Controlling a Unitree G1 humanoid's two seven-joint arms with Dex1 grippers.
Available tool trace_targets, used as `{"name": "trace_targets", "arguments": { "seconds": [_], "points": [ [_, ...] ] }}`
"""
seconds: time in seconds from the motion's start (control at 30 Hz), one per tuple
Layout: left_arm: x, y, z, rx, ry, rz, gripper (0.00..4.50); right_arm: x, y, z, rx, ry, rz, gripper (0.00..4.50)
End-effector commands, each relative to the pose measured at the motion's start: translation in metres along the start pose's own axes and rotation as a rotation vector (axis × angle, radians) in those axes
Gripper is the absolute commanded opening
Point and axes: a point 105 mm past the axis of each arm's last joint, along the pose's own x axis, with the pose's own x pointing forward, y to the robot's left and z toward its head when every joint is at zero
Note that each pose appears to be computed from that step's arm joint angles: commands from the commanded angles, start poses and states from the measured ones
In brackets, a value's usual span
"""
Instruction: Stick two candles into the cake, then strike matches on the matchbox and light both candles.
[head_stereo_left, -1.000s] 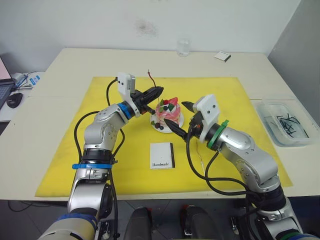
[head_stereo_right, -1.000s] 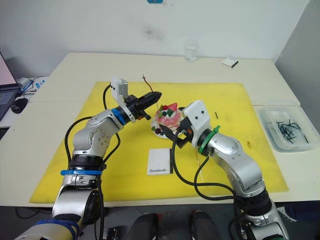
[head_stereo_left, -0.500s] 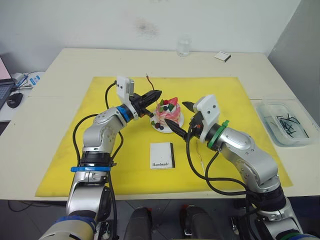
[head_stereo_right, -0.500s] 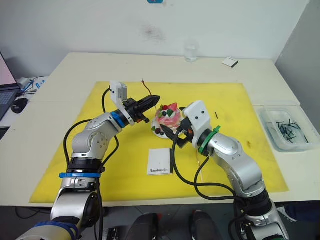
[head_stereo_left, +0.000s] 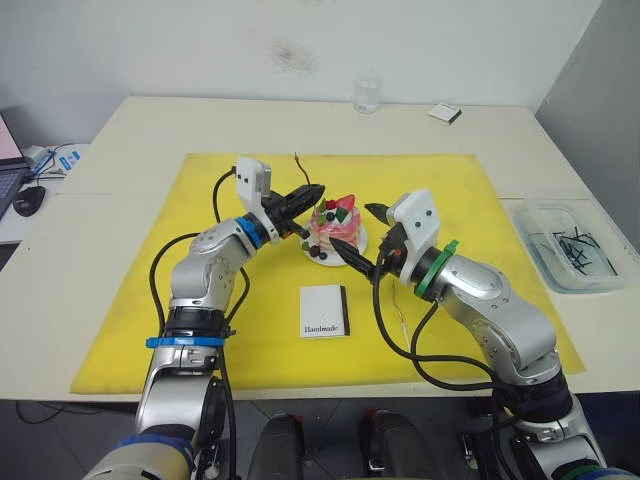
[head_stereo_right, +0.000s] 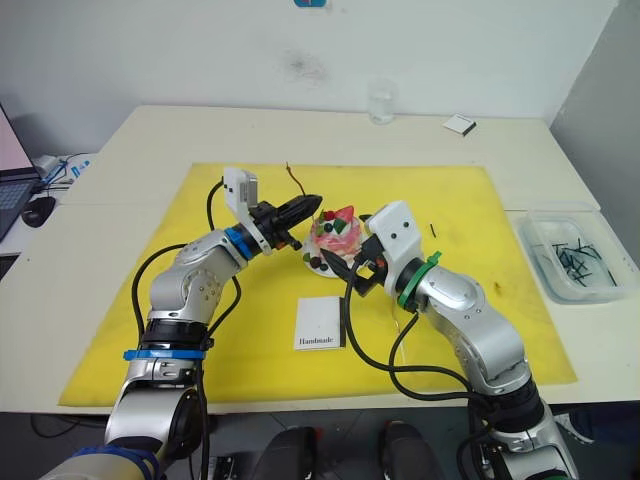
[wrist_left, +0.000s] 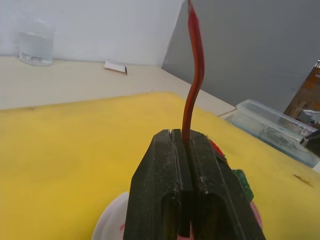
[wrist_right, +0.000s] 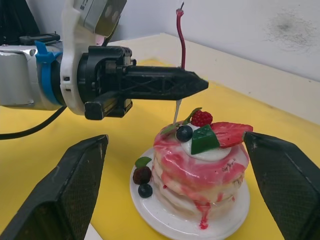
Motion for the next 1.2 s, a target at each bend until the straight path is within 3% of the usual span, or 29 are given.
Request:
{"name": "trace_targets", "arguments": {
  "seconds": [0.03,0.27,0.53,0.73,0.9,1.1,1.2],
  "points": [
    [-0.001,-0.005,-0.002,0.037,-0.011,-0.009,0.0,-0.006,-0.002,0.018,-0.033,-0.063,-0.017,4.49],
    [-0.003,-0.002,-0.002,0.047,-0.021,0.013,0.0,-0.005,-0.001,0.017,-0.031,-0.061,-0.011,4.49],
    [-0.004,-0.001,0.019,0.069,-0.057,0.008,2.53,-0.004,0.0,0.016,-0.03,-0.061,-0.003,4.5],
    [-0.022,-0.003,0.036,0.102,-0.047,0.006,4.49,-0.006,-0.001,0.015,-0.027,-0.059,-0.005,4.5],
    [-0.042,-0.011,0.041,0.136,0.01,-0.022,4.49,-0.019,-0.006,0.008,-0.005,-0.035,-0.025,4.5],
    [-0.081,-0.059,0.027,0.223,0.188,-0.221,4.49,-0.088,-0.004,-0.043,0.037,0.175,-0.055,4.5],
    [-0.092,-0.099,0.004,0.391,0.311,-0.435,4.49,-0.11,0.005,-0.068,0.08,0.278,-0.032,4.5]
  ]
}}
